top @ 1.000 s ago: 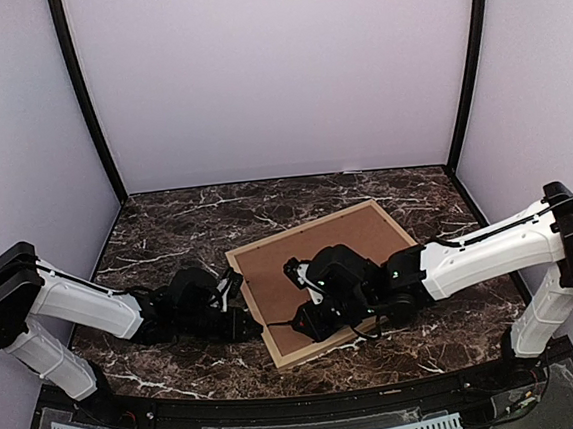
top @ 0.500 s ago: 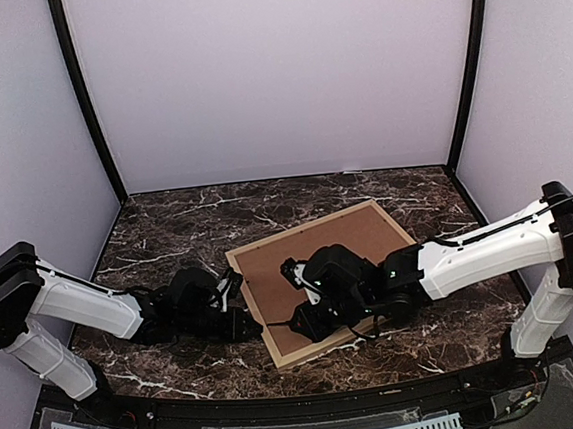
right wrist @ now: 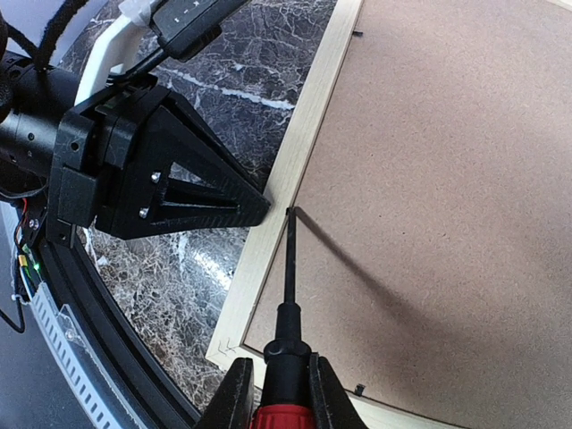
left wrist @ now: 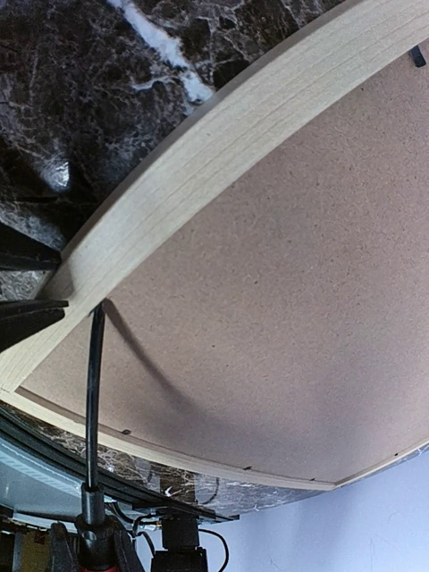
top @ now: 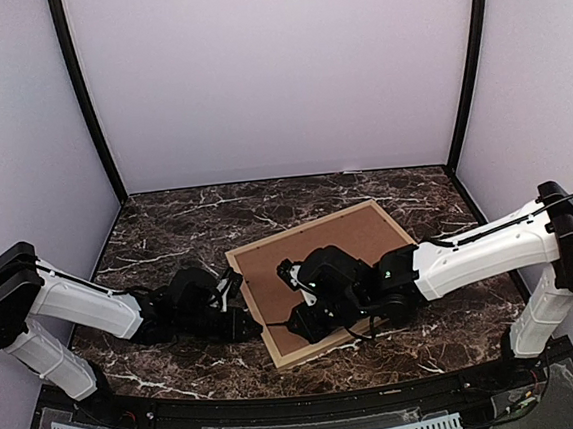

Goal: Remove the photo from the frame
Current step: Release the fastener from the backboard.

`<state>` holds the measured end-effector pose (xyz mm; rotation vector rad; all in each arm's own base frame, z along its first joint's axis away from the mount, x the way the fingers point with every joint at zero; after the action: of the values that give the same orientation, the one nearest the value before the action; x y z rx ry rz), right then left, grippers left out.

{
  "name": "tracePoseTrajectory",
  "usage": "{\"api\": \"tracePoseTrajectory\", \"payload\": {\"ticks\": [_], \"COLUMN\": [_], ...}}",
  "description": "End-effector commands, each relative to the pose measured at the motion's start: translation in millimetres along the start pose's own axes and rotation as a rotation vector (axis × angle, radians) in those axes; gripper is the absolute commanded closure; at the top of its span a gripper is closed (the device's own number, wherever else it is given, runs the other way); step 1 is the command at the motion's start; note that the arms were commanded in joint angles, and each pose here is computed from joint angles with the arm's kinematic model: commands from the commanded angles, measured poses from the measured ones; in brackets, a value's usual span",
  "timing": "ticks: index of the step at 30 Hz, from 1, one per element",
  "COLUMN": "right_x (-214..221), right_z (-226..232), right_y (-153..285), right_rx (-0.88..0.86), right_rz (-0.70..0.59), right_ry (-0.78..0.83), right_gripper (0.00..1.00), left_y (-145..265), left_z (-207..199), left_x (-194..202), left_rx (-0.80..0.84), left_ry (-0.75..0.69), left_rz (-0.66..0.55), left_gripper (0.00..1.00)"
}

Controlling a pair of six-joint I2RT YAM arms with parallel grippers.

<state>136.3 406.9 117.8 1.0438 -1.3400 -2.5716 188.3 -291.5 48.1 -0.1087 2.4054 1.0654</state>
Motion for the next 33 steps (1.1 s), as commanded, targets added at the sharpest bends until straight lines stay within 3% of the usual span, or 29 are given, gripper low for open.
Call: {"api": "tracePoseTrajectory", "payload": {"ticks": [1,33], "right_x": [-1.5,0.4], "right_z": [119.2,84.0], "right_y": [22.3,40.6], "right_rx": [-0.487,-0.371], "right_rz": [-0.007,-0.076], "right_ry": [0.124,0.123], "right_gripper": [1.00,1.00], "left_y": [-5.1,16.2], "left_z": [6.1,17.1], "left_x": [6.8,6.0], "left_rx": [-0.036,-0.127], "left_ry": [-0.018,0.019], "left_rz": [0.020,-0.021], "left_gripper": [0.87,0.85]}}
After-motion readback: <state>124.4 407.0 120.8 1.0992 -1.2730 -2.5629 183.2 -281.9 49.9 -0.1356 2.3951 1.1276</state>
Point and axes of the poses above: each gripper's point midway between its finger pads, its own y axis back along the fingers, its own z axis along the line the jaws close on, x = y × z, the point moved 2 cm from there along y, back along the fingers, and after that the axes turned 6 degrees about -y, right-handed, at the moved point
